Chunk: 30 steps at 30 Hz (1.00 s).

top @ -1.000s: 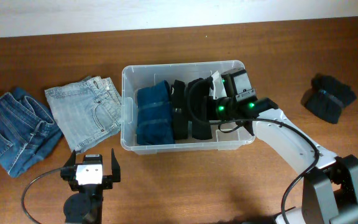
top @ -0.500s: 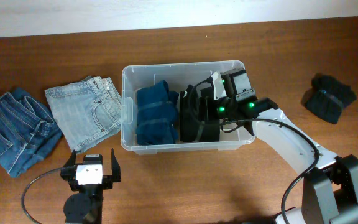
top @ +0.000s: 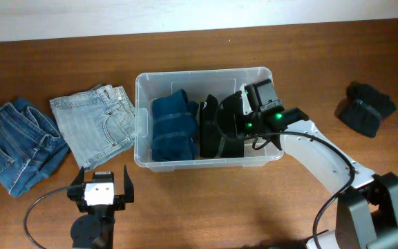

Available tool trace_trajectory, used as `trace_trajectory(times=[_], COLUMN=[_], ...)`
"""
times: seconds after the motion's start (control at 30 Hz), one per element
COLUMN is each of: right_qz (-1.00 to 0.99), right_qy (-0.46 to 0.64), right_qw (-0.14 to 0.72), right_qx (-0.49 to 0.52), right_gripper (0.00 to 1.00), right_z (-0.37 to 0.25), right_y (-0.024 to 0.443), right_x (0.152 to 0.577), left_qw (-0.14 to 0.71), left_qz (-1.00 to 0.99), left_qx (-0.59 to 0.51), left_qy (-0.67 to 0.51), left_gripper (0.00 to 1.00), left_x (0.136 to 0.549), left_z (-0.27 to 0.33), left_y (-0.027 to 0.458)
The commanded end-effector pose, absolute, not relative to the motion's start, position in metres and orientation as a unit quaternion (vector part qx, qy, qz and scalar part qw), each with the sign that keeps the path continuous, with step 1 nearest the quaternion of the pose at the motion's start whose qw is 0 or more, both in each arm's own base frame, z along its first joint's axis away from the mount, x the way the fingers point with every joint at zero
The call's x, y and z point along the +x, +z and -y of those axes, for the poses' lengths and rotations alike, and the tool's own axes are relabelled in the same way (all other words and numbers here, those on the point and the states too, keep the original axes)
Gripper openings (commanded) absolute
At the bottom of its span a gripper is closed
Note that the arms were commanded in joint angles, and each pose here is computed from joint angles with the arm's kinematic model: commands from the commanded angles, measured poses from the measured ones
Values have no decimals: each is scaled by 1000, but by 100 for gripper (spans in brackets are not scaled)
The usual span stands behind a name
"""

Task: Pack container
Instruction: 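Lower and press the black garment down, then open the right gripper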

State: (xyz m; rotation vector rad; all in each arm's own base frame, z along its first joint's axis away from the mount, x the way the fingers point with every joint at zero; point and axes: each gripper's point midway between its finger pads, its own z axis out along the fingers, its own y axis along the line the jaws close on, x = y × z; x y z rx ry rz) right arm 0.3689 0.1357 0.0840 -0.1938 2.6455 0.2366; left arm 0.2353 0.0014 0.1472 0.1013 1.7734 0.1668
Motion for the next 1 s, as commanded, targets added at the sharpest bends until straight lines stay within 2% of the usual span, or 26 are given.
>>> trace_trajectory(times=[0.0,0.37,0.57,0.67,0.87,0.97], right_qz=[-958,-952,-950,-955,-962,-971], right_qy=[7,-50,-39,-31,-33,-39], right_qw=[275,303,308,294,272,236], right_qx=[-76,-9,22,20,15,12], right_gripper=[4,4,4,4,4,4], right_z=[-128,-114,-115,-118,-125,-130], right_y=[97,103,104,107,144,143], right_x=[382,387,389,385,394,398], left_qw=[629,629,629,629,629,629], left_qz=[-772,-772,-772,-772,-772,-772], left_qx=[50,50,50,50,50,50], left_qy=[74,74,74,74,74,74], left_gripper=[100,100,100,100,100,100], left_x=[236,236,236,236,236,236], left_z=[-1,-1,-1,-1,-1,-1], left_y=[147,147,147,147,147,147])
